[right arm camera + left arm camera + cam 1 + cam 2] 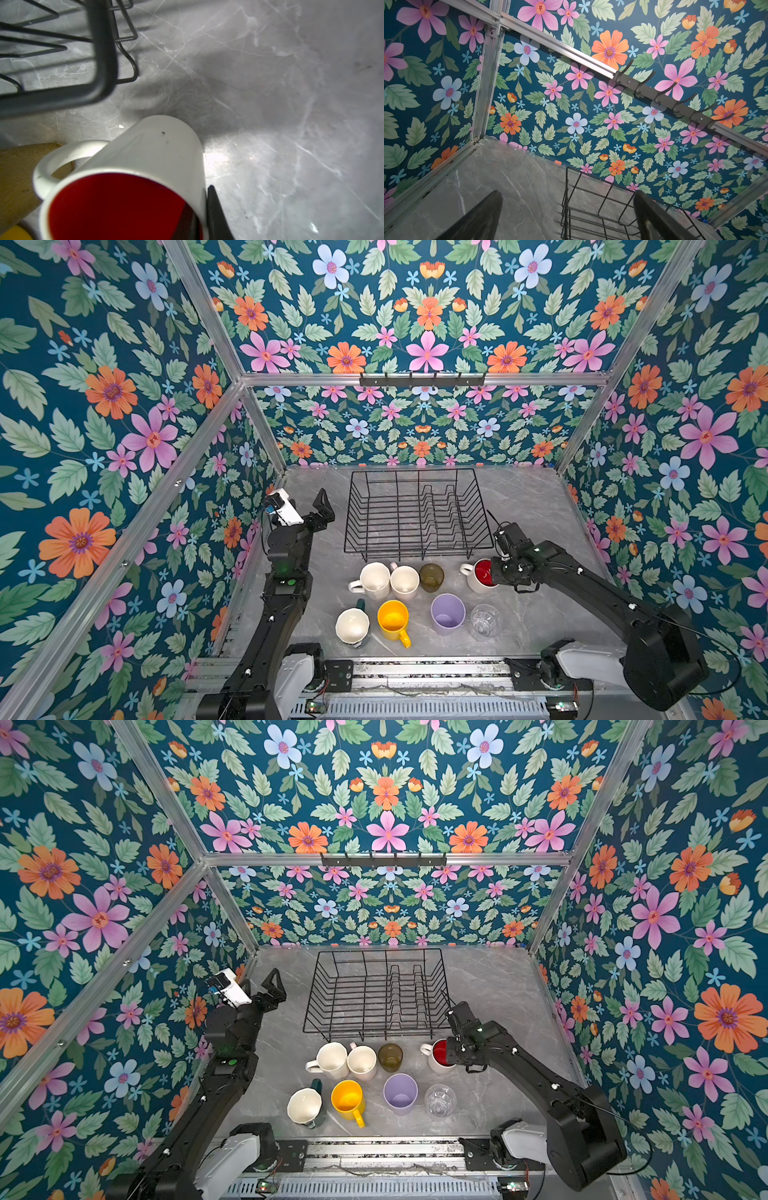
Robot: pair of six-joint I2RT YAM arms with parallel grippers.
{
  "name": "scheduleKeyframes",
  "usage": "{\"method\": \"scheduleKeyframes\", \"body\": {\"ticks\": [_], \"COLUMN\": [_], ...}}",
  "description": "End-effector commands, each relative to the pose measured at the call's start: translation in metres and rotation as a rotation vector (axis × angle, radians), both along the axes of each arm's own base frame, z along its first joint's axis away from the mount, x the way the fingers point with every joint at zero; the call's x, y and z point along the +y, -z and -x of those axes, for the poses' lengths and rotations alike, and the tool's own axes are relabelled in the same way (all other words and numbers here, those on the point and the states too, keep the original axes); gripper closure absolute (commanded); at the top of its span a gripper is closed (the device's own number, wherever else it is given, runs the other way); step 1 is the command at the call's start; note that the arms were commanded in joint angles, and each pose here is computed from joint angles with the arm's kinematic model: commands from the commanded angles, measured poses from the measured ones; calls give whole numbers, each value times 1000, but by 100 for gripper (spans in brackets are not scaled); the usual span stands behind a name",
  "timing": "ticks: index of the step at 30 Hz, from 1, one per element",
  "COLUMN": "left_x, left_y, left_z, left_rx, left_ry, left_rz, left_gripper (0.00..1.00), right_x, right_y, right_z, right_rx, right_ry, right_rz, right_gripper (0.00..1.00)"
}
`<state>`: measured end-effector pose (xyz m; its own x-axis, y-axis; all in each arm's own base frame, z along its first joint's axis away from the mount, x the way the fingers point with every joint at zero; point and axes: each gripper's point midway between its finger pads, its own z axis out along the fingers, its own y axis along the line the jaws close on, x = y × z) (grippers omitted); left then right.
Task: Load cups into a dish rack
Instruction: Pick up the cup from the center of the table, then place the cup upside down at the dish rack.
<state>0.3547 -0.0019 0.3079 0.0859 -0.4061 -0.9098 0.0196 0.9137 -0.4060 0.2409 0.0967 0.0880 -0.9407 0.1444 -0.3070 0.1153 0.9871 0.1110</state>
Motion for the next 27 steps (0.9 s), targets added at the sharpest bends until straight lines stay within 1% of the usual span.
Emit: {"method": "scheduleKeyframes", "body": {"ticks": [1,4,9,12,15,17,22,24,26,27], "left_x": [0,-2,-7,-11,-15,-14,-18,-25,-38,-44], "left_y": [-3,-6,-11,-14,-19,-22,-27,-27,-31,-33], "left_z": [0,0,-2,-3,-3,-1,2,2,6,8], "left_rx": [-8,-28,-50,-63,-84,-105,-146,-154,-197,-219], "left_ry": [-1,17,46,72,93,90,117,159,231,267], "left_rz": [12,19,31,37,52,62,61,53,32,22], "left_gripper": [0,0,0,0,0,0,0,0,0,0], "right_x": [-20,-36,-62,-72,-75,-69,-43,-28,-10,-2], "right_y": [-13,-26,-51,-72,-106,-136,-201,-222,-240,-244], "right_z": [9,17,25,20,8,-4,-37,-50,-63,-68], "right_rx": [-6,-21,-89,-149,-254,-331,-504,-555,-582,-584], "right_ry": [56,122,223,265,280,267,194,147,88,60], "right_rz": [52,6,-81,-136,-191,-239,-424,-527,-641,-679], "right_gripper": [100,100,100,100,100,100,100,100,100,100]}}
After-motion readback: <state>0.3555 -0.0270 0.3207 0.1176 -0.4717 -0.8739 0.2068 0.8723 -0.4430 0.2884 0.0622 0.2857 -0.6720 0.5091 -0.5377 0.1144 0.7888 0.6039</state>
